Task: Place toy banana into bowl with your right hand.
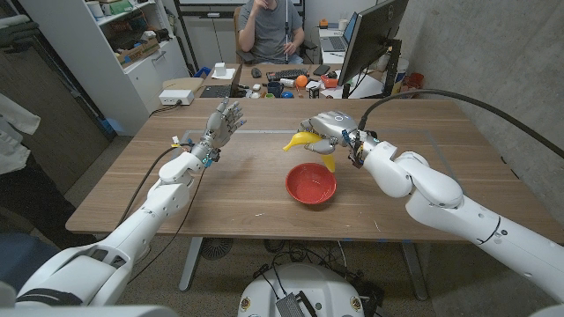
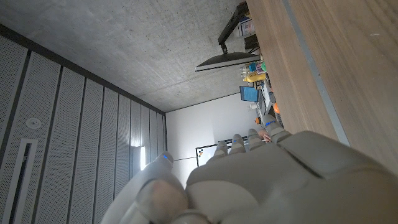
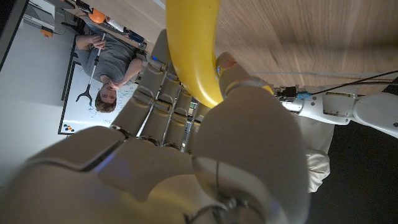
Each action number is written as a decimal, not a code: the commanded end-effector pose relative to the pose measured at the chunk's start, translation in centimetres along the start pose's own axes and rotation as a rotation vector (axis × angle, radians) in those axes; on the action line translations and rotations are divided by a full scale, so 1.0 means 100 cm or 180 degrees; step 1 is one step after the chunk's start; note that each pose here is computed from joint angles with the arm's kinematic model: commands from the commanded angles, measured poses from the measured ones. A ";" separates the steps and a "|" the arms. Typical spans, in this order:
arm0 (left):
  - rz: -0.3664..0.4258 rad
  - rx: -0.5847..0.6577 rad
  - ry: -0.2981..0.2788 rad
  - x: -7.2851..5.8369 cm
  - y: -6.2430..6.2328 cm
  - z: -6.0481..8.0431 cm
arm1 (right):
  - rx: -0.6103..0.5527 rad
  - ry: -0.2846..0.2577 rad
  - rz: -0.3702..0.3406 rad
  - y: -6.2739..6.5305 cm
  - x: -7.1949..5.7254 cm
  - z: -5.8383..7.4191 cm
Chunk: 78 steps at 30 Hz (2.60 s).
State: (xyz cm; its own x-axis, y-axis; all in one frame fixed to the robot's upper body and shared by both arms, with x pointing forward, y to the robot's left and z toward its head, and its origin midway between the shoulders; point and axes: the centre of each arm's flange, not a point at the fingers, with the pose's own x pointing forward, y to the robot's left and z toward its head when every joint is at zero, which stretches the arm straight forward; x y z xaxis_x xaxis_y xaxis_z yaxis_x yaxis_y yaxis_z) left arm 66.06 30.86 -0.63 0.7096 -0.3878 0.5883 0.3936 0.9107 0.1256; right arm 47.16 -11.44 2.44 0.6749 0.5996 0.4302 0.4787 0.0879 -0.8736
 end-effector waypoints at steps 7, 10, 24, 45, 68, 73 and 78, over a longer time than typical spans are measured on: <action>-0.0002 0.0019 -0.0009 -0.011 0.003 0.004 | 0.0132 -0.0095 0.0101 0.016 0.003 0.020; 0.0010 0.0030 -0.0013 -0.014 0.004 0.005 | 0.0154 -0.0116 0.0102 0.019 0.004 0.021; 0.0070 0.0043 -0.0021 -0.029 0.006 0.008 | 0.0071 -0.0040 0.0152 0.036 0.010 0.015; 0.0106 0.0064 0.0018 -0.033 0.015 0.007 | 0.0187 0.0069 0.0505 0.070 0.033 -0.001; 0.0126 0.0075 0.0023 -0.024 0.016 0.007 | 0.0196 0.0042 0.0944 0.078 0.047 -0.009; 0.0118 0.0073 0.0021 -0.024 0.015 0.008 | 0.0209 0.0066 0.0989 0.079 0.045 -0.011; 0.0106 0.0084 0.0017 -0.025 0.012 0.009 | 0.0187 0.0070 0.0951 0.078 0.040 -0.010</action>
State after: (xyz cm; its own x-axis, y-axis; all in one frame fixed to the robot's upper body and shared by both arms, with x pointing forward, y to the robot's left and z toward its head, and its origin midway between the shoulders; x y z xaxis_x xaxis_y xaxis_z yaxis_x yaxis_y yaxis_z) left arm 64.47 33.42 -1.36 0.7281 -0.3520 0.5881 0.3519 0.9283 0.1199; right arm 54.43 -8.78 -2.22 0.7868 0.5938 0.1685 0.2326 -0.0324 -0.9720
